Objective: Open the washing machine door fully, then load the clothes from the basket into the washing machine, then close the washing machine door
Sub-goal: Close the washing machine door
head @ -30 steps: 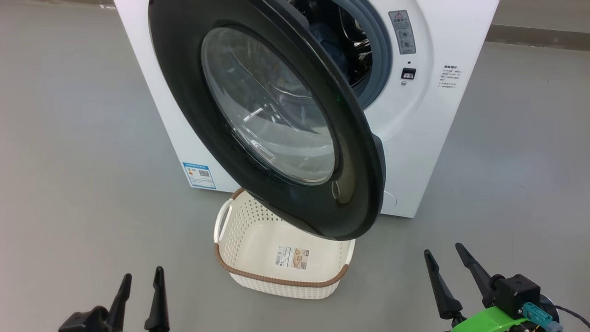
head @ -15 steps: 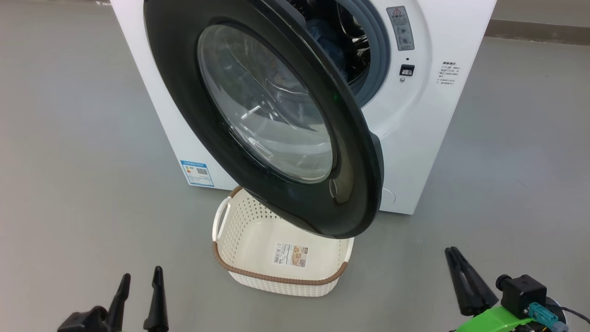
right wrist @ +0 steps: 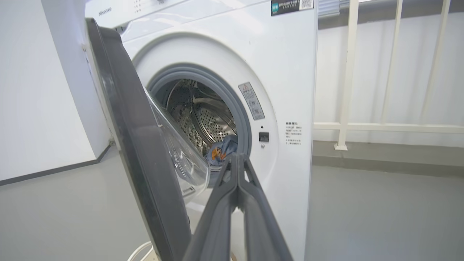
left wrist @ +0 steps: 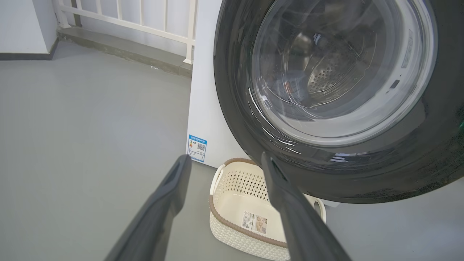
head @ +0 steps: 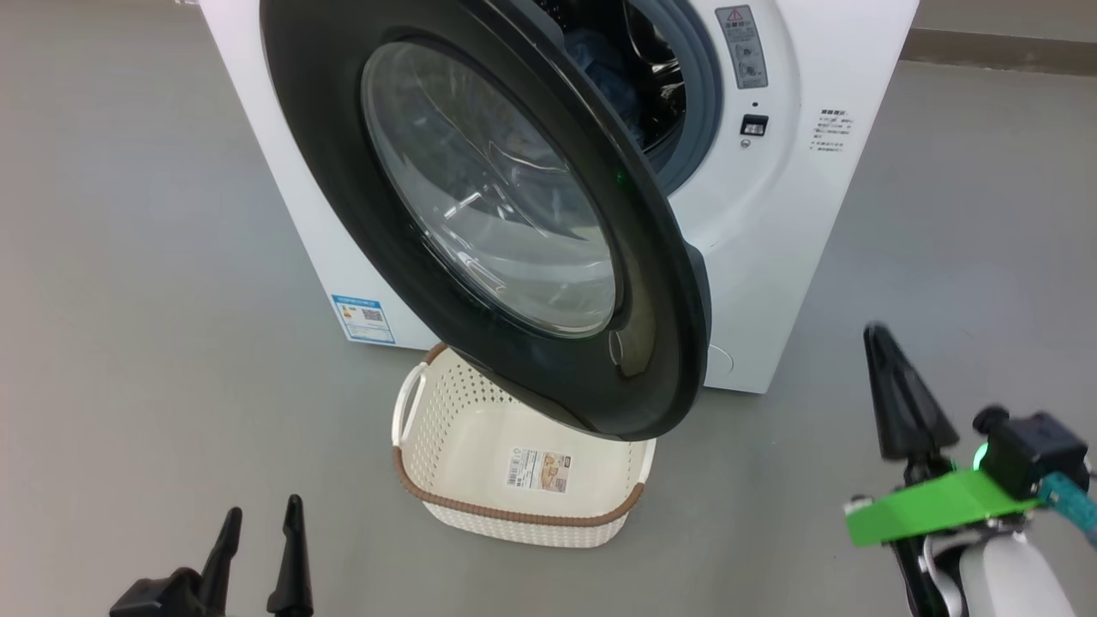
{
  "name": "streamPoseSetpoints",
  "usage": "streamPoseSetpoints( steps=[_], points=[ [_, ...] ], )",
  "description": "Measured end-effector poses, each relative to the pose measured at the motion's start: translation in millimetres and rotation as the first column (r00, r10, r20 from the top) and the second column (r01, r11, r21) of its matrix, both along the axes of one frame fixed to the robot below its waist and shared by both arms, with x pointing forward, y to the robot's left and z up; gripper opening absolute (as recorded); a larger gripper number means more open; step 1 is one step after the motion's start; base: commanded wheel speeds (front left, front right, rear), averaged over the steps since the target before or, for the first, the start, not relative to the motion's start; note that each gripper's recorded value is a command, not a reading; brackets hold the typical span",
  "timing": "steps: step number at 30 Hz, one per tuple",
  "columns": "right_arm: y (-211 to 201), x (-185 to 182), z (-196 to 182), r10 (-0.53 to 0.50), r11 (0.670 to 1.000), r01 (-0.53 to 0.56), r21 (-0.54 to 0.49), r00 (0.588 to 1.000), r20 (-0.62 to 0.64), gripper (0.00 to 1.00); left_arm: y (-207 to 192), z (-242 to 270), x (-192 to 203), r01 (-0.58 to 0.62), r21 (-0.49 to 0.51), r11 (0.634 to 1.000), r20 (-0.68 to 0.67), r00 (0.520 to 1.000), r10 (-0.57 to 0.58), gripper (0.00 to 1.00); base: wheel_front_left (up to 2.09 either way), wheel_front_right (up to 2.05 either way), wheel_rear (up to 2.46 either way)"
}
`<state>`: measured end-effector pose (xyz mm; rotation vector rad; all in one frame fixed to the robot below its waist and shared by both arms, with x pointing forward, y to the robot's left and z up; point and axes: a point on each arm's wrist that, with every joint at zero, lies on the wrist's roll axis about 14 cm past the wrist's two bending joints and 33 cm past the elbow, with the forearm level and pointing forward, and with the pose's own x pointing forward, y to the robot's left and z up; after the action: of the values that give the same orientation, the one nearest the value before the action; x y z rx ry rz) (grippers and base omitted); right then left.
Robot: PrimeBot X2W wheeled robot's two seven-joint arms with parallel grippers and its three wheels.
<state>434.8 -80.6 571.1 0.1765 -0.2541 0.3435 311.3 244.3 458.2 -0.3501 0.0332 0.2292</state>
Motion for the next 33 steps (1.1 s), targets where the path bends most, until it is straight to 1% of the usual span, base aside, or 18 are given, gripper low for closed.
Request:
streamPoseSetpoints(
  steps=[3, 7, 11, 13, 15, 17, 20, 27, 33],
  points=[
    [13.9, 1.3, 34.1, 0.038, 0.999, -0.040, 0.019, 0.994, 0.099, 0.00, -1.1, -0.6, 0.7, 0.006, 0.008, 1.000, -0.004, 1.000, -0.006, 1.00, 0.00, 0.00, 0.00],
    [48.0, -10.3, 65.5, 0.141, 0.988, -0.149, 0.026, 0.971, 0.195, 0.00, -1.1, -0.9, 0.5, 0.006, 0.011, 1.000, -0.006, 1.000, -0.006, 1.00, 0.00, 0.00, 0.00],
    [88.1, -30.1, 86.8, 0.272, 0.957, -0.289, 0.032, 0.927, 0.258, 0.00, -0.5, -1.8, -0.3, 0.004, 0.011, 1.000, -0.009, 1.000, -0.004, 1.00, 0.00, 0.00, 0.00],
    [105.6, -39.9, 89.5, 0.330, 0.937, -0.348, 0.025, 0.905, 0.268, 0.00, 0.1, -1.8, -1.1, 0.001, 0.011, 1.000, -0.010, 1.000, -0.001, 1.00, 0.00, 0.00, 0.00],
    [120.2, -48.0, 85.3, 0.379, 0.918, -0.397, 0.022, 0.890, 0.255, 0.00, 0.9, -1.9, -2.2, -0.002, 0.012, 1.000, -0.010, 1.000, 0.002, 1.00, 0.00, 0.00, 0.00],
    [133.8, -52.9, 70.2, 0.426, 0.900, -0.437, 0.003, 0.880, 0.211, 0.00, 1.9, -2.3, -3.2, -0.007, 0.012, 1.000, -0.012, 1.000, 0.007, 1.00, 0.00, 0.00, 0.00],
    [145.9, -54.5, 45.1, 0.465, 0.884, -0.468, -0.013, 0.875, 0.135, 0.00, 3.6, -3.1, -4.6, -0.017, 0.014, 1.000, -0.017, 1.000, 0.017, 1.00, 0.00, 0.00, 0.00],
    [153.9, -45.9, -10.3, 0.479, 0.877, -0.480, -0.035, 0.877, -0.031, 0.00, 2.6, -7.6, -3.3, -0.018, 0.009, 1.000, -0.034, 0.999, 0.018, 1.00, 0.00, 0.00, 0.00],
    [157.2, -18.7, -12.9, 0.465, 0.884, -0.466, -0.031, 0.884, -0.039, 0.00, 2.7, -9.5, 5.5, -0.022, -0.004, 1.000, -0.042, 0.999, 0.021, 1.00, 0.00, 0.00, 0.00]
  ],
)
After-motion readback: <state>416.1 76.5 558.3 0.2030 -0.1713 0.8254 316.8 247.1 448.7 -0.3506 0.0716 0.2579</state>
